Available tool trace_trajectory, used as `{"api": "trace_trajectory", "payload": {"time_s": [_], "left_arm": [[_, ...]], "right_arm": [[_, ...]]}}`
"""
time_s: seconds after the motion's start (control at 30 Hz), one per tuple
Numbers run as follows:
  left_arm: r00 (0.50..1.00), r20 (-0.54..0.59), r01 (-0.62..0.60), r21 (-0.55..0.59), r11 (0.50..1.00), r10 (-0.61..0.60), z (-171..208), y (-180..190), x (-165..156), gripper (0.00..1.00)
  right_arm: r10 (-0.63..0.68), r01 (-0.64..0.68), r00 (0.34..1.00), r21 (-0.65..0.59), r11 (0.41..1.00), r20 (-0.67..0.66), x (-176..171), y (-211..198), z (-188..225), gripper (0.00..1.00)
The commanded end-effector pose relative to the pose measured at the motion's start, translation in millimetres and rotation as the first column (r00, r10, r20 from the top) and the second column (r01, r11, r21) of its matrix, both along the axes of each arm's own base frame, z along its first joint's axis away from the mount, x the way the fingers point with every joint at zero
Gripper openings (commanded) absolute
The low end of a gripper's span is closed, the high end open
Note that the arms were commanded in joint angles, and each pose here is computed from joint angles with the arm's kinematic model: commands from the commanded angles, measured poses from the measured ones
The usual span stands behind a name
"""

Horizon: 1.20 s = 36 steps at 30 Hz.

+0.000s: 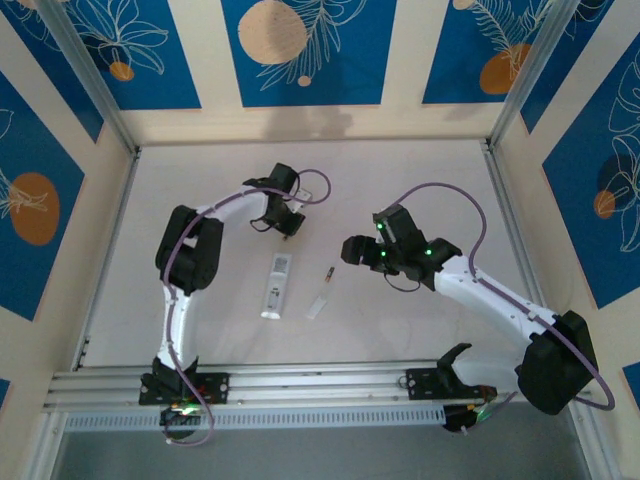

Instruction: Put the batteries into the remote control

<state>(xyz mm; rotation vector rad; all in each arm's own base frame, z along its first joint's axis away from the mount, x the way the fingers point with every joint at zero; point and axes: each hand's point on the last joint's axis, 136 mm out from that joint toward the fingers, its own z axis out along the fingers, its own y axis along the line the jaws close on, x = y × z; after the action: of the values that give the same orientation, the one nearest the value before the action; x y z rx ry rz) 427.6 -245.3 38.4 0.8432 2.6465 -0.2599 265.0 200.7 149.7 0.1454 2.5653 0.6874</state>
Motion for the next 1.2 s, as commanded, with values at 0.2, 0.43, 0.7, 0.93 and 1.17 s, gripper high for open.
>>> {"api": "trace_trajectory", "payload": {"time_s": [0.2, 0.43, 0.7, 0.93, 1.17], "left_arm": [[0.931, 0.230, -0.211, -0.296, 0.932, 0.284, 141.8, 17.4, -25.2, 0.02], [0.852, 0.274, -0.278, -0.488, 0.827, 0.447, 164.5, 39.3, -85.9, 0.00], [0.843, 0.226, -0.304, -0.550, 0.778, 0.489, 119.6, 40.1, -138.7, 0.00], [0.852, 0.209, -0.343, -0.468, 0.814, 0.480, 71.8, 53.2, -172.7, 0.00], [0.868, 0.192, -0.325, -0.480, 0.815, 0.459, 53.4, 49.9, -183.7, 0.00]], "right_arm": [[-0.027, 0.026, 1.000, 0.058, 0.998, 0.014, -6.2, -2.3, 13.5, 0.78], [-0.026, 0.023, 0.999, 0.080, 0.997, 0.031, -6.6, 0.0, 16.9, 0.79], [-0.027, 0.026, 1.000, 0.090, 0.996, 0.015, -8.8, 1.3, 13.7, 0.78], [-0.029, 0.029, 1.000, 0.090, 0.996, 0.004, -12.5, 0.1, 10.1, 0.79], [-0.037, 0.037, 0.999, 0.109, 0.993, -0.005, -12.7, 2.3, 6.7, 0.78]]}}
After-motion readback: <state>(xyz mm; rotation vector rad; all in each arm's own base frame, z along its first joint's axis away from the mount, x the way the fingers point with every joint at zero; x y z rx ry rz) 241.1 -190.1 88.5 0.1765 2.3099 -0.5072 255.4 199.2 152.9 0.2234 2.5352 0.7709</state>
